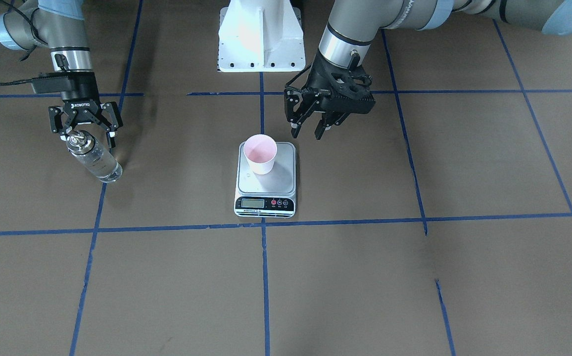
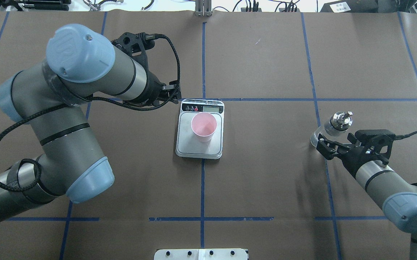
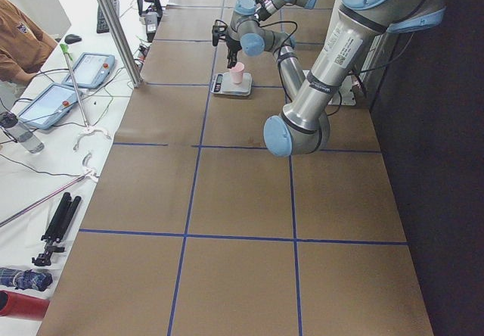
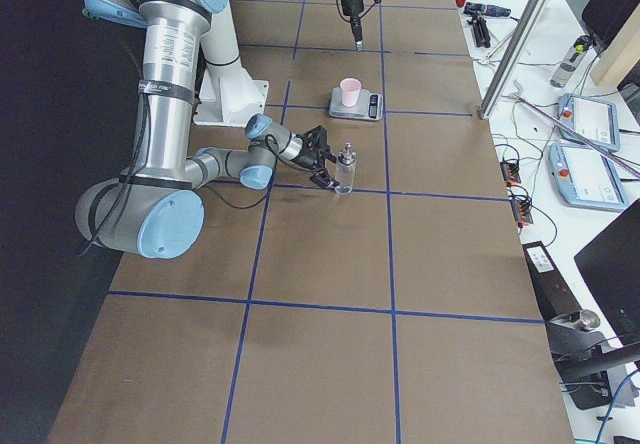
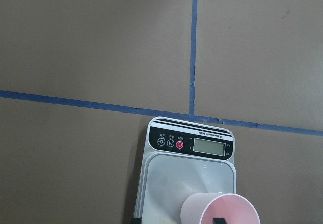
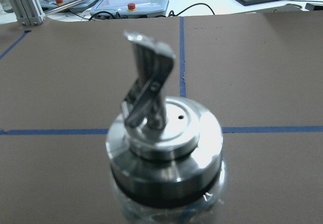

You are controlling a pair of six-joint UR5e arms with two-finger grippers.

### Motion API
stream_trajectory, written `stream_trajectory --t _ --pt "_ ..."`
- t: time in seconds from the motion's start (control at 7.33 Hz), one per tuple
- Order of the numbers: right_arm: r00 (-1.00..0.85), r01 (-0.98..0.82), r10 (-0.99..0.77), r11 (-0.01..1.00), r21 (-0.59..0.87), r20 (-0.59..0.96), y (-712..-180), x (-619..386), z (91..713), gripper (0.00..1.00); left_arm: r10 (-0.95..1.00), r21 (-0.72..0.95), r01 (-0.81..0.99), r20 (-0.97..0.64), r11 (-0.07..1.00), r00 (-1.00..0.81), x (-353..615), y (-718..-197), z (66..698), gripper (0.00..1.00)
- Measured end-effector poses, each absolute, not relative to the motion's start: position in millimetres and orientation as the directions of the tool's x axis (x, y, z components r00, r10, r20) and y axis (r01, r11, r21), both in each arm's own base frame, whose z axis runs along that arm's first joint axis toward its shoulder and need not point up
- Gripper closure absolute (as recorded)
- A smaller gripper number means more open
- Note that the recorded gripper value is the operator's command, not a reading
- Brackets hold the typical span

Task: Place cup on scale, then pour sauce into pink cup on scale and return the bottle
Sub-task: 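Release the cup and lift the left gripper while the right gripper reaches the bottle, then grasp the glass sauce bottle with the right gripper and lift it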

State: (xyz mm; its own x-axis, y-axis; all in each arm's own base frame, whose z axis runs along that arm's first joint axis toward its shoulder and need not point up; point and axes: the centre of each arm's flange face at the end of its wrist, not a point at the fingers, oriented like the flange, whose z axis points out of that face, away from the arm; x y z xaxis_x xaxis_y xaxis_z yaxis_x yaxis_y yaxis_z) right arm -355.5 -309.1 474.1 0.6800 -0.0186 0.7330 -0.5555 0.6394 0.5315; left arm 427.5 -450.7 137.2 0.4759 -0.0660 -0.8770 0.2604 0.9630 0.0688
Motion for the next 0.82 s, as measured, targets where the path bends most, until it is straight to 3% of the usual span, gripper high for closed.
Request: stream_trajectory --t 0.82 --pt "0.715 -0.547 -0.012 0.612 0.570 0.699 -320.8 -386.1 494.1 0.02 -0.066 0.069 0.260 -0.876 0.963 0.477 427.7 -450.9 137.7 0.44"
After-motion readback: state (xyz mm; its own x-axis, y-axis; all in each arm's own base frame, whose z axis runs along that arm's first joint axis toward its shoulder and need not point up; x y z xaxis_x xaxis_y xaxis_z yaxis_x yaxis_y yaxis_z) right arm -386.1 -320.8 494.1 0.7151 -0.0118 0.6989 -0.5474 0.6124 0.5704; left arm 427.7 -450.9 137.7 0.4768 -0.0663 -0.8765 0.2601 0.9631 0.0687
